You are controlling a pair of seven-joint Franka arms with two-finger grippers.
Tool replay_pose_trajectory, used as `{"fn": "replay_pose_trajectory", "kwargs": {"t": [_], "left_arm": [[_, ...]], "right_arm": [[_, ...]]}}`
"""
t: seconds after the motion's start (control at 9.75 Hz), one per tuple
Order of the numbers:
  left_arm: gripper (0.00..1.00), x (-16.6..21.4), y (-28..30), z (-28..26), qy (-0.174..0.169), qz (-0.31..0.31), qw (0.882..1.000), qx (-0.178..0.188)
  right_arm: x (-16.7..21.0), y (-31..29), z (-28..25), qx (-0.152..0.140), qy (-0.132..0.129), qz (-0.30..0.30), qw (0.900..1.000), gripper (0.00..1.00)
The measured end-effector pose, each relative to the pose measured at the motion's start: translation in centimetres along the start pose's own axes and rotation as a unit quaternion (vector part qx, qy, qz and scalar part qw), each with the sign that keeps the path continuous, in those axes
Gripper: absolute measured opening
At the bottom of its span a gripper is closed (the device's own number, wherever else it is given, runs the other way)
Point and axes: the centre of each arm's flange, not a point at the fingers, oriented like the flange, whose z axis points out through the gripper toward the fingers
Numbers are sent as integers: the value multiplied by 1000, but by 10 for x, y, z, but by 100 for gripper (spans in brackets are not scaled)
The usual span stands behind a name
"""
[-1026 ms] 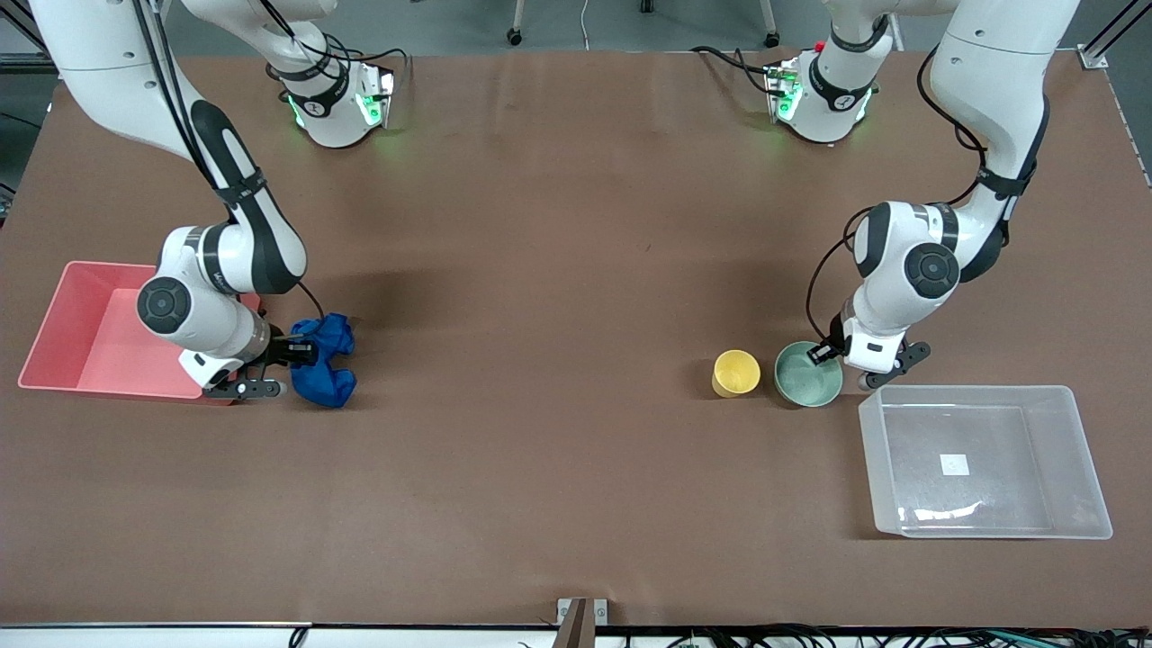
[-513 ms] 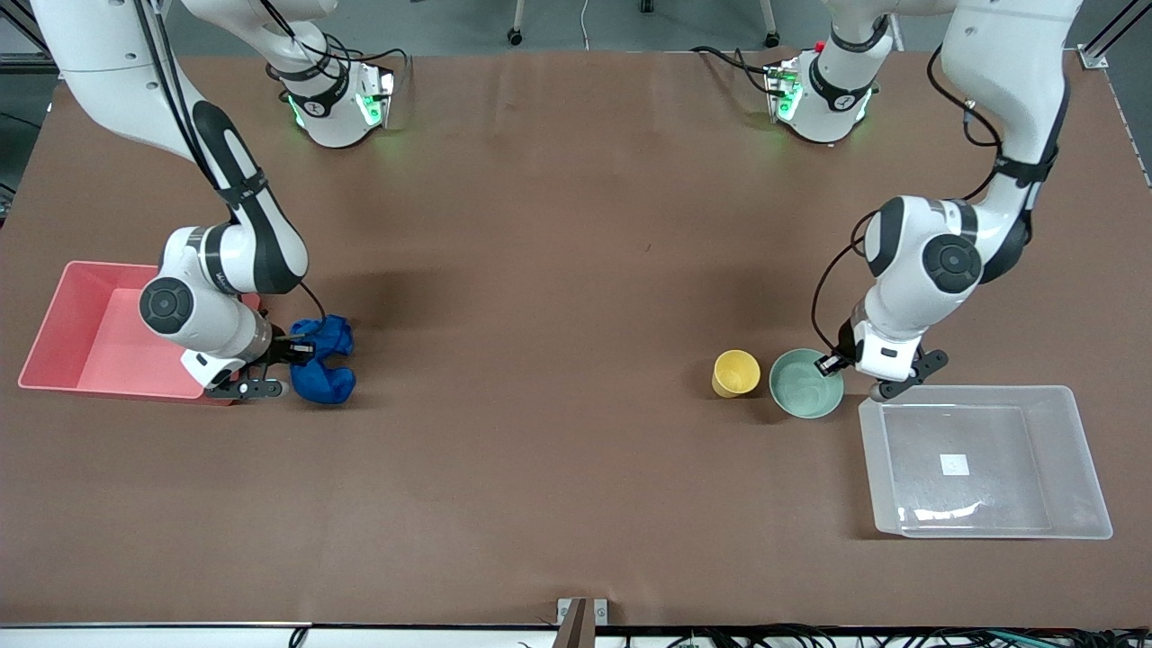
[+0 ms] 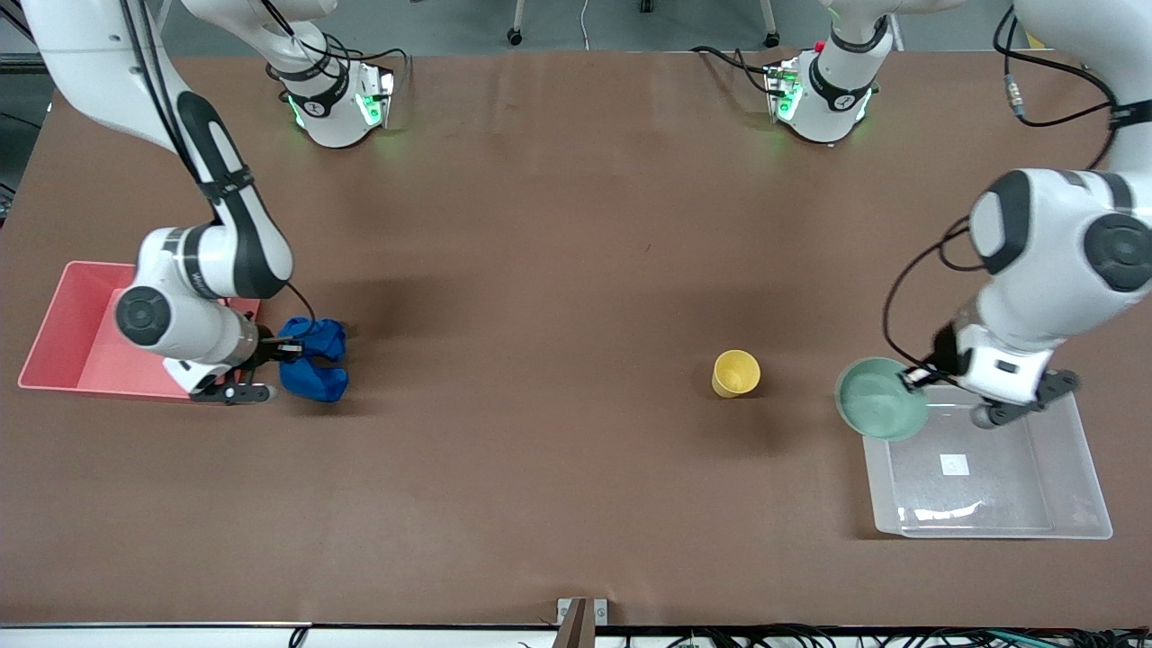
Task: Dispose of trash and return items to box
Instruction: 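Lift the cloth toward the pink bin while the left gripper carries the bowl, then drop the cloth into the pink bin while the left gripper releases the bowl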
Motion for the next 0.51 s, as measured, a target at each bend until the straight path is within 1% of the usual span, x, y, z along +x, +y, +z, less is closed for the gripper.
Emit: {"fn": "replay_pose_trajectory", "kwargs": {"t": [0.21, 0.41, 0.51], "left_arm": [[3, 34, -36, 27, -5, 34, 999, 2], [3, 54, -74, 69, -26, 69, 997, 6], [3, 61, -92, 91, -37, 74, 997, 7]], "right_arm": [[-1, 26, -64, 3, -1, 20, 1000, 4], [-14, 65, -116, 9, 5, 27, 1000, 4], [-23, 87, -131, 11, 11, 25, 1000, 4]]}}
